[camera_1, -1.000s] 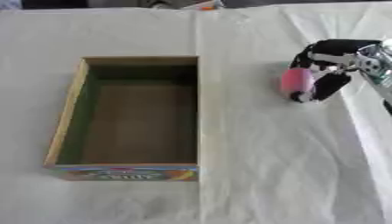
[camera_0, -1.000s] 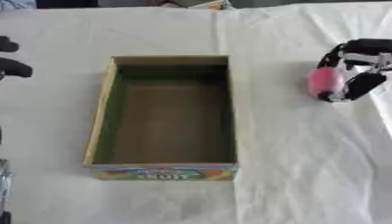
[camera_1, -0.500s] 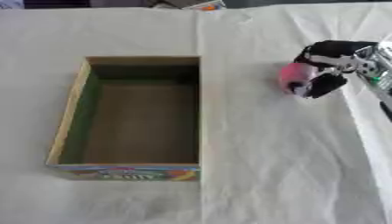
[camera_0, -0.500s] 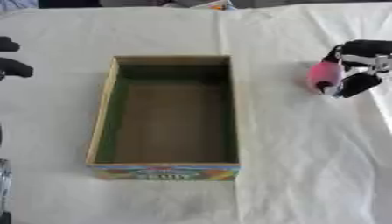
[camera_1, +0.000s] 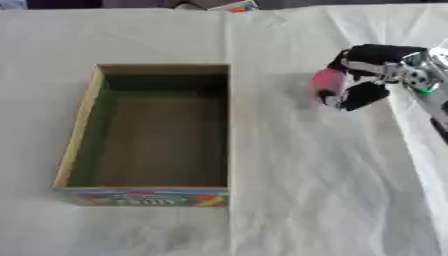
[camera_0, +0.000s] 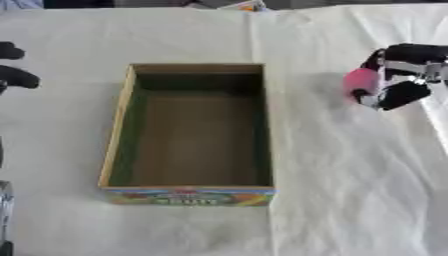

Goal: Pick up objects on the table and place them in the box.

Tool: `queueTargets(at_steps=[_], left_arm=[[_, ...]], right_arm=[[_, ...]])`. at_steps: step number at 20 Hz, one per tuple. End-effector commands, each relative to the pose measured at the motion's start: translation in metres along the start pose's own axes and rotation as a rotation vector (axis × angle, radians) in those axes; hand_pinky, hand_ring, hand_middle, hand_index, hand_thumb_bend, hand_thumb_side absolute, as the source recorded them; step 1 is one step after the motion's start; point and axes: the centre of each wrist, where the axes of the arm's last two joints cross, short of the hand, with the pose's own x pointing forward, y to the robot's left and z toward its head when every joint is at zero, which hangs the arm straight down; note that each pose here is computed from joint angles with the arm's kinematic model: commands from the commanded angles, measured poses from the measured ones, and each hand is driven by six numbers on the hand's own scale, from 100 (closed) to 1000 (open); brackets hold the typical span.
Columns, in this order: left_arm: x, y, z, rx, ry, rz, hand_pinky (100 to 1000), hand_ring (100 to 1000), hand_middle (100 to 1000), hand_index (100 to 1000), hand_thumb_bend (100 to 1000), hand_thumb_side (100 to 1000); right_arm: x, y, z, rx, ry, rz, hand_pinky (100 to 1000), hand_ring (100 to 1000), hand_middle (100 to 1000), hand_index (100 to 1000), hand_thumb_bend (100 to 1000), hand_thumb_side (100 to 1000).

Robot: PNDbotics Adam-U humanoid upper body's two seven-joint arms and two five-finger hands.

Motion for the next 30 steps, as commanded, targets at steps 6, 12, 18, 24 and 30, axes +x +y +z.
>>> queueTargets(at_steps=[6,12,18,24,30], left_arm=[[0.006,0.002,-0.004,-0.007,-0.025,-0.010,543,518,623,724,100,845],[0.006,0.002,-0.004,-0.011,-0.024,-0.010,543,518,623,724,100,843],[0.006,0.002,-0.003,-0.013,-0.020,-0.008,543,518,623,723,100,844],[0.006,0.001,-0.002,-0.012,-0.017,-0.005,544,518,623,723,100,844],[0.006,0.002,-0.002,0.022,-0.017,0.004,544,517,620,716,100,844]], right_arm=[[0.021,-0.047,0.023,-0.197,-0.059,0.051,578,691,558,671,100,543],[0.057,-0.076,0.031,-0.292,-0.172,0.099,574,686,564,660,100,543],[0.108,-0.108,0.028,-0.352,-0.333,0.117,574,682,564,657,100,545],[0.153,-0.131,0.018,-0.371,-0.472,0.104,572,679,568,664,100,543],[0.178,-0.131,-0.001,-0.319,-0.524,0.121,573,684,577,666,100,534]])
